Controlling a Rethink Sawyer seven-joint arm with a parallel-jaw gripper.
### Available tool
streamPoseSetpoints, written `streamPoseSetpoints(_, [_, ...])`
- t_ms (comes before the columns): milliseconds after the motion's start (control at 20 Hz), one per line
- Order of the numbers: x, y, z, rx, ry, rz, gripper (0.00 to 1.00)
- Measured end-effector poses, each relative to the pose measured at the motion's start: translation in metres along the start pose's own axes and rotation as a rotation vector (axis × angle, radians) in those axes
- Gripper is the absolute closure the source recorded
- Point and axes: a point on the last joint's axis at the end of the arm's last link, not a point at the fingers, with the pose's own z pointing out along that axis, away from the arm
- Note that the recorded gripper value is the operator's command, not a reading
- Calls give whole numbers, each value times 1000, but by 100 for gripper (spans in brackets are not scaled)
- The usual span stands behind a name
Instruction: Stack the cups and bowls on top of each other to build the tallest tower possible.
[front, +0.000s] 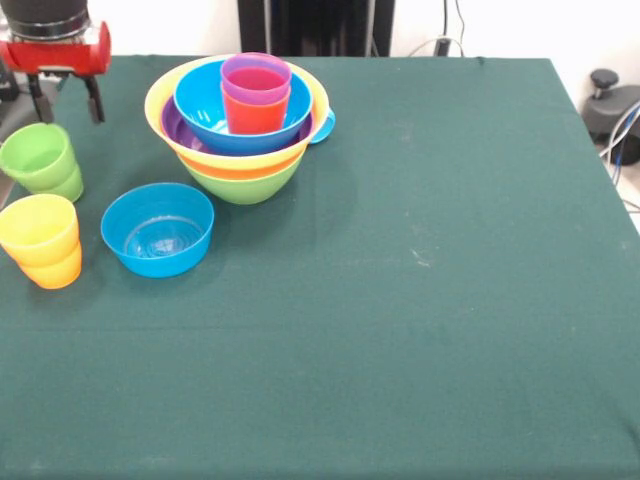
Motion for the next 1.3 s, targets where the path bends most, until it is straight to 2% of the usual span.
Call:
streamPoseSetpoints(550, [-15, -1, -21, 12, -30, 0, 0])
streamPoseSetpoints(1300, [-14, 2, -17, 5, -26, -3, 0])
